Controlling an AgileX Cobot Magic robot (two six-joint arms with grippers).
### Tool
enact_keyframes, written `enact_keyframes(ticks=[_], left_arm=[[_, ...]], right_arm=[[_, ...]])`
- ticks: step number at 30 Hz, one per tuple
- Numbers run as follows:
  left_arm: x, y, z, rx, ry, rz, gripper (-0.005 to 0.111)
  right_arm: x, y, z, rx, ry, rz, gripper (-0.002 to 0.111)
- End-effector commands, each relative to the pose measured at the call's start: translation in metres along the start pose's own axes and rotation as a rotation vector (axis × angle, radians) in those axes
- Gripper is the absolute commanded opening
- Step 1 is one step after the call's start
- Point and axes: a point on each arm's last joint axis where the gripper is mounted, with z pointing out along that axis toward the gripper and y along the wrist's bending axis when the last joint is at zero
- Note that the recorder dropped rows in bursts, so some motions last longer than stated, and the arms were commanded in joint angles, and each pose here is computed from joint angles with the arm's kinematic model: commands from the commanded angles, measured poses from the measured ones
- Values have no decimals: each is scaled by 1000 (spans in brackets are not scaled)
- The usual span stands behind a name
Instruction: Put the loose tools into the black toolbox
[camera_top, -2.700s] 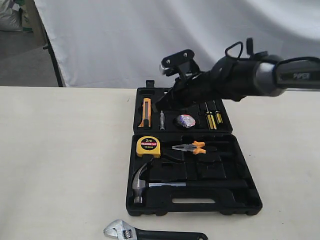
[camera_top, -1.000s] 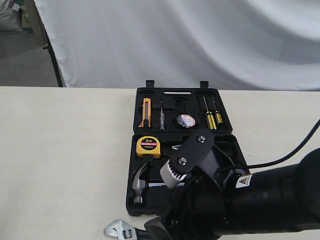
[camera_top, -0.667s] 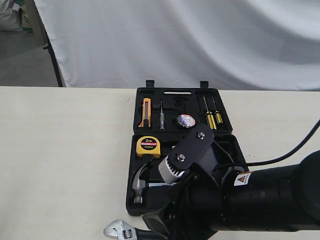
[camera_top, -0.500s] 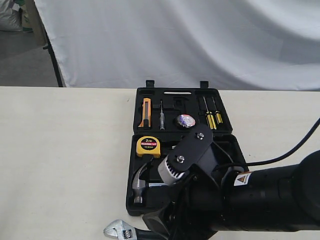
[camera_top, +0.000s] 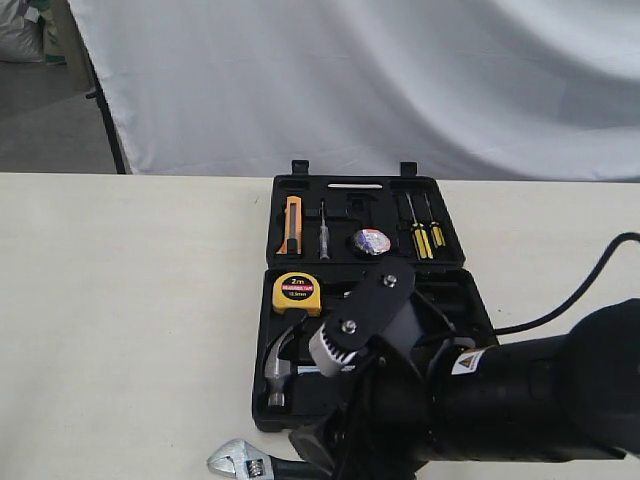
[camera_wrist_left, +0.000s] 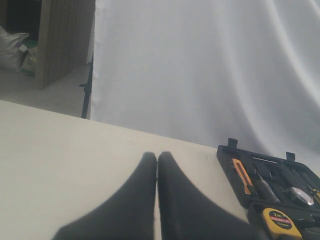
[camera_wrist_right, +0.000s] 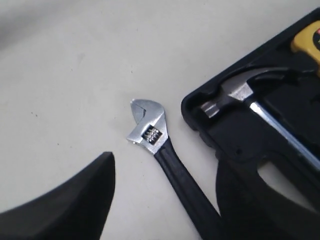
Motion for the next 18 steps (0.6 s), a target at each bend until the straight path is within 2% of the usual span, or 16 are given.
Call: enact_keyframes(ticks=[1, 4, 13, 18], left_arm=[[-2, 1, 0, -21, -20, 0, 1], [-2, 1, 0, -21, -20, 0, 1], [-2, 1, 0, -21, -20, 0, 1], [-2, 1, 0, -21, -20, 0, 1]], right_arm=[[7, -5, 21, 36, 47, 50, 57], [5, -5, 33, 17, 79, 46, 57], [-6, 23, 77, -87, 149, -146, 57], [-2, 23, 88, -91, 174, -156, 57]])
